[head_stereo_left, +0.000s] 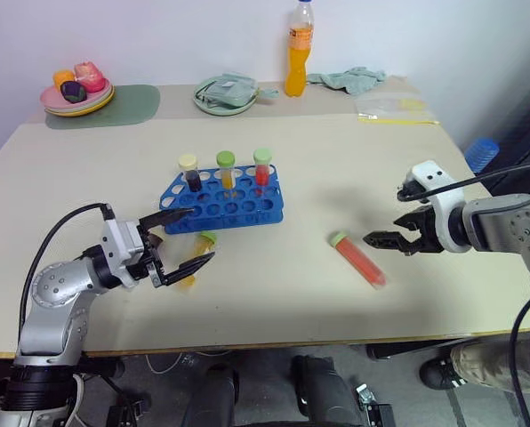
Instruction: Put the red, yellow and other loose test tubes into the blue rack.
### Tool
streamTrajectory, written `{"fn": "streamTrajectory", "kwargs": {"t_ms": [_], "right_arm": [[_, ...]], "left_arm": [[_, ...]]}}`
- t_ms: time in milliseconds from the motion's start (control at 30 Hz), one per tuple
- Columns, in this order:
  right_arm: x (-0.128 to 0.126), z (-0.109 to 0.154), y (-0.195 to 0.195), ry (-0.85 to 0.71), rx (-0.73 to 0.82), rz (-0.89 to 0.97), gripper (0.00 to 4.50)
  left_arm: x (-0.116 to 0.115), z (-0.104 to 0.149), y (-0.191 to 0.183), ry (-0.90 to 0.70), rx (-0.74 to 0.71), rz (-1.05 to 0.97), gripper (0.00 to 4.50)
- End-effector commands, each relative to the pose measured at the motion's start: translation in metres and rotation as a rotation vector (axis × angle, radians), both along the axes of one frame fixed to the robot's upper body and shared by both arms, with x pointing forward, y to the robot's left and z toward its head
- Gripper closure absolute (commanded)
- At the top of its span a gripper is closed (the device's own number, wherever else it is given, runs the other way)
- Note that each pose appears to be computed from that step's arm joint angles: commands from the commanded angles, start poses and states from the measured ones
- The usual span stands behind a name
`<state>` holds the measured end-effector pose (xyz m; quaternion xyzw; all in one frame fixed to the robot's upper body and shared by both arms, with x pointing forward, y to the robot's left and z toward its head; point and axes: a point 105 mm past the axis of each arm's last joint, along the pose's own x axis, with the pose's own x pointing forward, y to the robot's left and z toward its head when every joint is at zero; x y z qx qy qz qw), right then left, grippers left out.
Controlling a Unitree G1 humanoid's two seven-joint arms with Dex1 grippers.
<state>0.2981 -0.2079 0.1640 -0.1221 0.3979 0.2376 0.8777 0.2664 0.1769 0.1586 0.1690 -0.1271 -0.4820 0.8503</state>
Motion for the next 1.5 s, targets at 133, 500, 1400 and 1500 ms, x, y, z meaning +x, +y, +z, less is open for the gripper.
{"fn": "streamTrajectory", "kwargs": {"t_ms": [133,500,1400,1500], "right_arm": [[-0.006,-0.010,0.014,0.037,-0.006,0.039,0.00],[-0.007,-0.021,0.038,0.054,-0.021,0.085,0.00],[0.004,-0.056,0.024,0.098,-0.189,0.023,2.32],[0.009,-0.051,0.029,0.081,-0.162,0.021,3.66]], "left_arm": [[-0.012,0.010,-0.007,-0.046,0.032,-0.040,0.03],[-0.032,0.010,-0.004,-0.014,0.055,-0.057,0.03],[-0.051,0.000,0.001,0.067,0.044,-0.031,0.00],[-0.050,0.000,0.001,0.063,0.046,-0.025,0.00]]}}
